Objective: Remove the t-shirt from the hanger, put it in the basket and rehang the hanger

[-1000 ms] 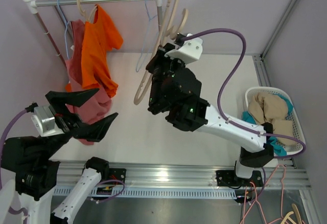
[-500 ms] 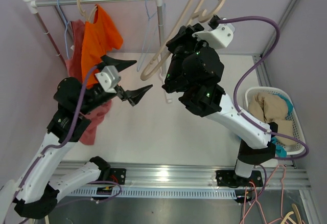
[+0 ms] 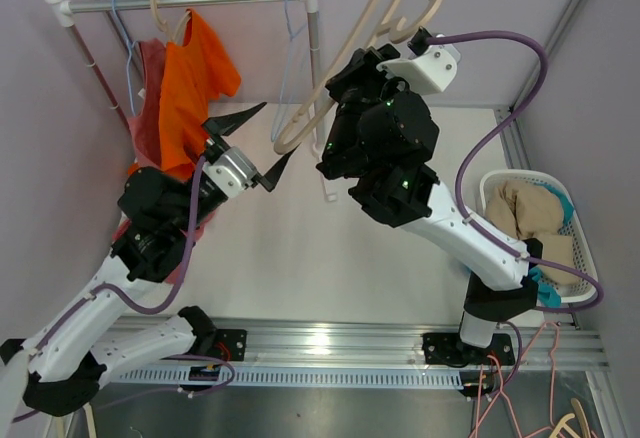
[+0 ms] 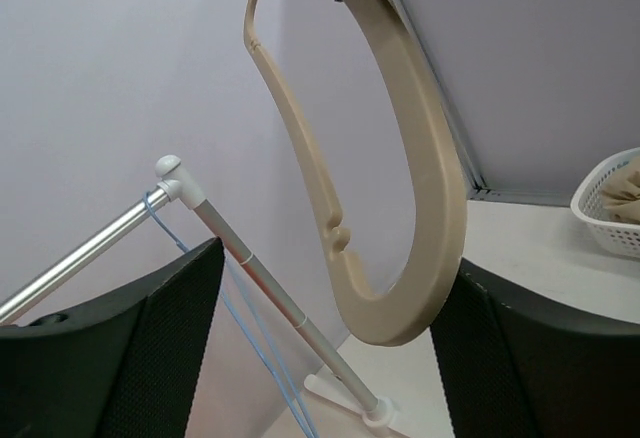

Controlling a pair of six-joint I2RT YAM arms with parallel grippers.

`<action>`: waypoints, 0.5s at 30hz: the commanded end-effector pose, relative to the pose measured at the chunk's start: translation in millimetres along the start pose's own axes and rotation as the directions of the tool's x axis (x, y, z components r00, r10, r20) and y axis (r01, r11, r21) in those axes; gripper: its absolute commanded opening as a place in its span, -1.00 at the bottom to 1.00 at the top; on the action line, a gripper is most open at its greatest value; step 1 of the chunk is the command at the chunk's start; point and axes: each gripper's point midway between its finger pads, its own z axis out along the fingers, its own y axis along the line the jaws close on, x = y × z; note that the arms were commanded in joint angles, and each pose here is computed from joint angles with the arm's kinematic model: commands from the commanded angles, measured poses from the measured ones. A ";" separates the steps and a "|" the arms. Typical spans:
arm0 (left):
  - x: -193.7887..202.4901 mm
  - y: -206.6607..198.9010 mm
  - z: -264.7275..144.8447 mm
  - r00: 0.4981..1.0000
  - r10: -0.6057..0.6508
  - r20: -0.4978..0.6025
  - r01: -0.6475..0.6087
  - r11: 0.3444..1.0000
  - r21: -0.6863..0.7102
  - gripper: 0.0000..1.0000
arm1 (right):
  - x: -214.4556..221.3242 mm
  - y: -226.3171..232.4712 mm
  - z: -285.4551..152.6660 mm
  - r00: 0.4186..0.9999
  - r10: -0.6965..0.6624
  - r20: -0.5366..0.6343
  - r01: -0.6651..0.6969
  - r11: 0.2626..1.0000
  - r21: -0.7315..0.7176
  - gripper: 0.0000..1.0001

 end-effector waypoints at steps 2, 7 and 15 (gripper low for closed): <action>-18.1 6.3 2.4 0.990 0.122 0.073 -0.119 0.992 -0.049 0.51 | -7.5 -45.5 -3.4 0.998 0.066 0.009 -0.066 0.957 0.283 -1.00; -21.1 -0.8 6.3 0.975 0.204 0.093 -0.198 0.978 -0.068 0.17 | -11.4 -46.5 -1.2 0.997 0.083 0.007 -0.081 0.949 0.303 -1.00; -22.7 -11.8 14.4 0.969 0.231 0.093 -0.227 0.973 -0.049 -0.57 | -9.6 -47.7 -1.0 0.998 0.068 0.004 -0.066 0.950 0.306 -1.00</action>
